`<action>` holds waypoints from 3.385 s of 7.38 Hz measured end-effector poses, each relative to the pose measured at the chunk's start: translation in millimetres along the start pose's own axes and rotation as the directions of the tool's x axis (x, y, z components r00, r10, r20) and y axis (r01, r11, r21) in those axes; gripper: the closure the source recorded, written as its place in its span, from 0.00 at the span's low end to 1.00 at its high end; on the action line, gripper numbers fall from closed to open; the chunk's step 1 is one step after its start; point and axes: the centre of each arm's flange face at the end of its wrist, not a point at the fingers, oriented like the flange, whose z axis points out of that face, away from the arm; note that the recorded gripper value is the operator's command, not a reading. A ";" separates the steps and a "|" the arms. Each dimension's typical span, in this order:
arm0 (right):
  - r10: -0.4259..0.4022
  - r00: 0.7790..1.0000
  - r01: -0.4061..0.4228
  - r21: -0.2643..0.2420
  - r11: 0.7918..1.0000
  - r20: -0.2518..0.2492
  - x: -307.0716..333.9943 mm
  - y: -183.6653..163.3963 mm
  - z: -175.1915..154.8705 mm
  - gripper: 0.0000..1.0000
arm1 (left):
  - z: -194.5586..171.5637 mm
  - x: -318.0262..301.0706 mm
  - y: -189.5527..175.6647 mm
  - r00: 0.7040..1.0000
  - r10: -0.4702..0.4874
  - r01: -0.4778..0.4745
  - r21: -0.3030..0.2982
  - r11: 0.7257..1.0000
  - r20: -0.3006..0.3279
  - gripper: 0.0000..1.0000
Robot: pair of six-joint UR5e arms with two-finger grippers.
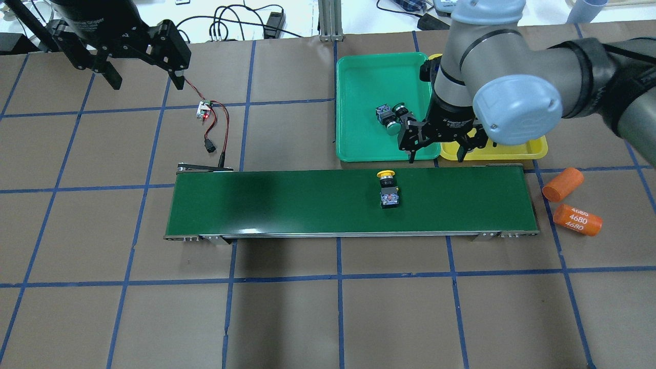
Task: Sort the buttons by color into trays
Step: 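Grasp the last yellow-capped button on the belt with the right gripper, then lower the yellow button into the yellow tray and open the right gripper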
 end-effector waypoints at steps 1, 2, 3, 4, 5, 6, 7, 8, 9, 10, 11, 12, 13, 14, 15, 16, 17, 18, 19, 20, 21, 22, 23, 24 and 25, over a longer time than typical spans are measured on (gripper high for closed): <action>-0.014 1.000 0.014 -0.001 1.000 -0.003 -14.9 2.7 22.9 0.00 | 0.0 0.1 -0.1 1.000 -0.001 0.001 0.001 1.000 -0.001 0.00; -0.020 1.000 0.020 -0.005 1.000 -0.005 -22.1 4.5 40.8 0.00 | -0.2 0.1 0.0 1.000 -0.001 0.001 0.001 1.000 -0.001 0.00; -0.022 1.000 0.022 -0.020 1.000 -0.008 -25.1 5.4 55.0 0.00 | -0.7 0.1 0.5 1.000 -0.001 0.001 0.001 1.000 -0.001 0.00; -0.025 1.000 0.024 -0.040 0.999 -0.011 -26.9 5.2 67.6 0.00 | -1.1 0.2 0.8 1.000 0.000 0.000 0.002 1.000 -0.001 0.00; -0.026 1.000 0.025 -0.057 0.998 -0.014 -27.7 3.8 77.2 0.00 | -1.5 0.5 1.1 1.000 0.001 -0.001 0.003 1.000 0.000 0.00; -0.026 1.000 0.025 -0.074 0.997 -0.017 -27.8 1.6 86.1 0.15 | -2.2 0.7 1.4 1.000 0.001 -0.001 0.004 1.000 -0.001 0.00; -0.025 1.000 0.023 -0.086 0.996 -0.019 -27.0 -0.8 92.9 0.73 | -2.5 0.9 1.6 1.000 0.001 -0.001 0.005 1.000 -0.002 0.00; -0.023 0.999 0.021 -0.095 0.995 -0.022 -24.3 -2.8 96.7 1.00 | -2.3 0.9 1.7 1.000 0.001 -0.001 0.004 1.000 -0.003 0.00; -0.024 0.999 0.022 -0.103 0.994 -0.025 -21.9 -3.4 98.4 1.00 | -1.3 1.1 1.4 1.000 0.001 -0.001 0.002 1.000 -0.004 0.00; -0.024 0.999 0.021 -0.107 0.994 -0.029 -20.6 -3.4 98.2 1.00 | -0.5 1.3 1.1 1.000 0.001 -0.001 0.001 1.000 -0.006 0.00; -0.020 0.999 0.017 -0.106 0.994 -0.030 -19.7 -3.3 96.4 1.00 | -0.2 1.5 0.9 1.000 0.000 0.000 0.000 1.000 -0.007 0.00; -0.016 0.999 0.013 -0.098 0.995 -0.030 -18.7 -4.3 91.6 1.00 | 0.2 1.6 0.5 1.000 0.000 0.000 0.000 1.000 -0.008 0.00; -0.011 0.999 0.009 -0.078 0.997 -0.034 -16.8 -8.7 81.5 1.00 | 0.9 1.3 -0.1 1.000 0.000 0.000 -0.001 1.000 -0.008 0.00; -0.004 0.999 0.002 -0.036 0.999 -0.046 -11.7 -20.2 61.9 1.00 | 2.2 0.0 -1.2 1.000 -0.001 0.001 -0.003 1.000 -0.007 0.00; 0.018 0.998 -0.017 0.024 1.000 -0.060 0.4 -38.7 35.5 1.00 | 4.2 -0.3 -2.7 1.000 -0.003 0.003 -0.008 1.000 -0.006 0.00; 0.054 0.997 -0.049 0.075 0.996 -0.061 19.3 -57.8 15.4 1.00 | 7.1 0.7 -4.2 1.000 -0.004 0.004 -0.014 1.000 -0.006 0.00; 0.092 0.994 -0.085 0.109 0.990 -0.055 47.1 -78.3 8.1 1.00 | 10.3 2.3 -4.7 1.000 0.000 0.000 -0.026 1.000 -0.006 0.00; 0.113 0.992 -0.105 0.132 0.986 -0.052 79.3 -100.0 11.4 1.00 | 11.5 3.5 -3.1 1.000 0.009 -0.009 -0.037 0.999 -0.006 0.00; 0.098 0.994 -0.090 0.139 0.986 -0.056 108.0 -119.5 24.2 1.00 | 11.9 3.5 -1.9 1.000 0.025 -0.025 -0.045 0.999 -0.006 0.00; 0.078 0.995 -0.069 0.129 0.989 -0.059 125.8 -131.9 40.0 0.61 | 13.7 3.0 -2.2 0.999 0.050 -0.050 -0.049 0.998 -0.006 0.00; 0.071 0.996 -0.064 0.126 0.990 -0.055 133.4 -140.1 53.5 0.01 | 13.5 2.6 -2.1 0.997 0.074 -0.074 -0.047 0.996 -0.005 0.00; 0.068 0.996 -0.061 0.135 0.989 -0.050 136.3 -146.8 63.0 0.00 | 10.8 2.2 -1.0 0.996 0.085 -0.085 -0.040 0.996 -0.004 0.00; 0.063 0.997 -0.056 0.145 0.988 -0.049 137.7 -151.1 68.2 0.00 | 8.8 2.0 0.0 0.996 0.089 -0.089 -0.036 0.995 -0.002 0.00; 0.062 0.997 -0.054 0.151 0.987 -0.050 139.0 -151.9 67.5 0.00 | 9.1 1.9 -0.3 0.996 0.090 -0.090 -0.037 0.995 -0.002 0.00; 0.062 0.997 -0.054 0.153 0.987 -0.052 139.5 -148.6 61.3 0.00 | 10.1 1.9 -1.2 0.996 0.091 -0.091 -0.038 0.995 -0.002 0.00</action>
